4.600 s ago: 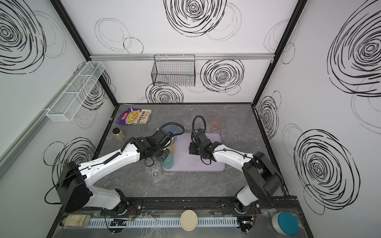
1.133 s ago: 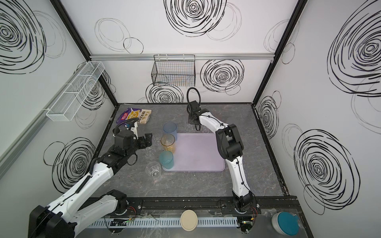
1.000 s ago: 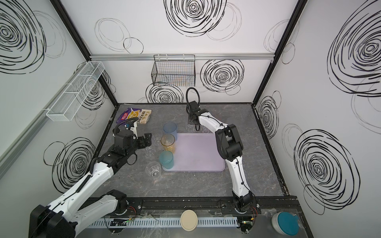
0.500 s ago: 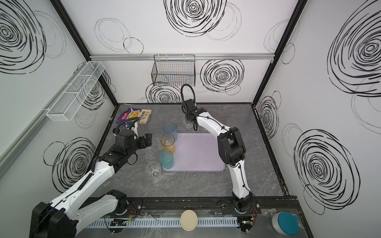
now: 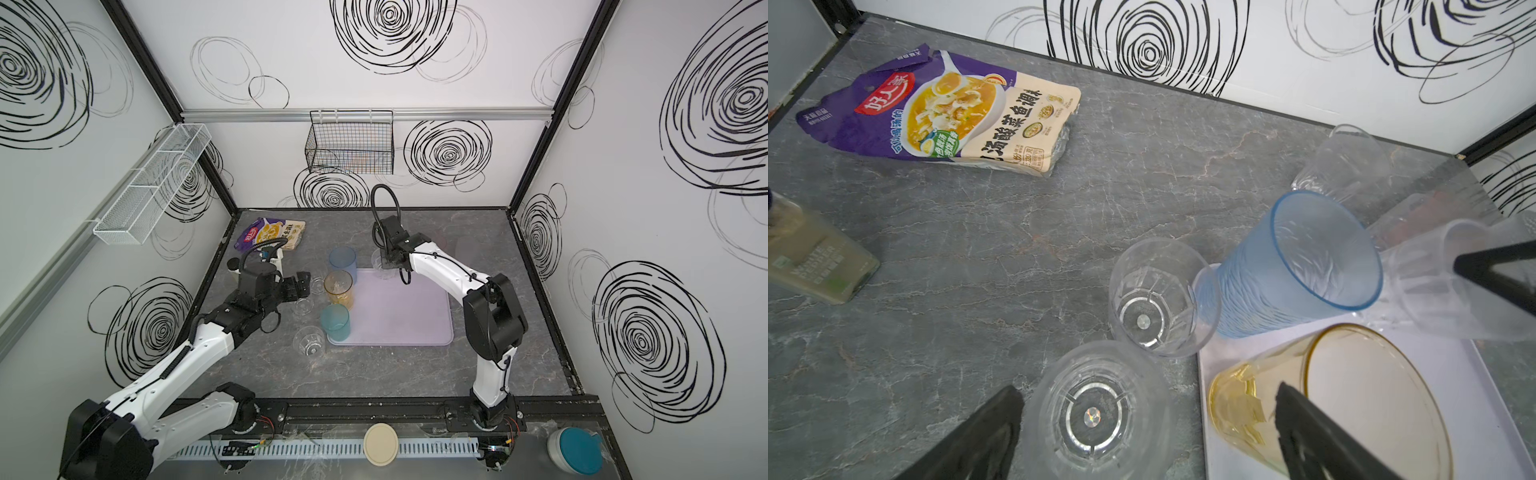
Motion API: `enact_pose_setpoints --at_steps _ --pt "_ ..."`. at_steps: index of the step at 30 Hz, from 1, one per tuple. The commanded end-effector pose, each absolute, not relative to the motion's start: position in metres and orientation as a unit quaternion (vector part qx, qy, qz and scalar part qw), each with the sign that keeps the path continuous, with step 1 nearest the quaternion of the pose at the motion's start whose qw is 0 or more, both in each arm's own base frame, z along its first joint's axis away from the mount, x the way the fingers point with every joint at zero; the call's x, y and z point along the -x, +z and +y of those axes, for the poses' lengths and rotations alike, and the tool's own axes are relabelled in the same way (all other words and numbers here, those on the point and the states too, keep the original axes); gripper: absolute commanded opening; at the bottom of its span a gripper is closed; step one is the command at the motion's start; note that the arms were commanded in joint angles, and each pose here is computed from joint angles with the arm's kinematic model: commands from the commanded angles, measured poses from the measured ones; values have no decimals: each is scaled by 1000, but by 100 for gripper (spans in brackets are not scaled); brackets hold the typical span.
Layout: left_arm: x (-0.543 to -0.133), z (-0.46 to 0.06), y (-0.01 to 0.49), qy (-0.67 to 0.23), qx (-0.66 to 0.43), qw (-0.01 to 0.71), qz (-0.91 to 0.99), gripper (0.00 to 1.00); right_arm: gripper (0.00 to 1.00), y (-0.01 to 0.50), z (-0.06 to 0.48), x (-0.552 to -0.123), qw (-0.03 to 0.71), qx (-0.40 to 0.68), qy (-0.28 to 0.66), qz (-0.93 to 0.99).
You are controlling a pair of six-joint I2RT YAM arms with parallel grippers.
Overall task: Place the glasses into the tray
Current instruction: Pick up the glass from the top-center of the table, then place the glass on the tray.
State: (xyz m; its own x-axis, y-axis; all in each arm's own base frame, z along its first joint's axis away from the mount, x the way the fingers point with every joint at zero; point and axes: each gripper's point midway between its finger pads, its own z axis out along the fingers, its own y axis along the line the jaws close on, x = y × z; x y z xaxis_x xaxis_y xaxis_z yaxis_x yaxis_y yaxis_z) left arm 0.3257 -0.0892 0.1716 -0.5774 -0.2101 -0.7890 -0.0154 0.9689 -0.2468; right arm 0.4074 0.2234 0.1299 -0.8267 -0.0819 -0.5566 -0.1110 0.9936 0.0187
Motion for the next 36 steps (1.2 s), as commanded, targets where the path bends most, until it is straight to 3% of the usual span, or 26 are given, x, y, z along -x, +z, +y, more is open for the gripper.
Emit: enact_pose_setpoints --at_steps 1,14,22,36 --pt "-327 -101 183 -102 52 473 874 99 5 128 238 -403 292 54 44 954" --pt "-299 -153 197 -150 43 480 863 100 5 92 261 -415 269 81 37 959" --pt "-300 -152 197 -128 35 486 864 100 6 81 269 -425 263 87 34 960" --pt "-297 -147 204 -129 39 494 859 98 24 96 259 -442 289 88 -3 953"
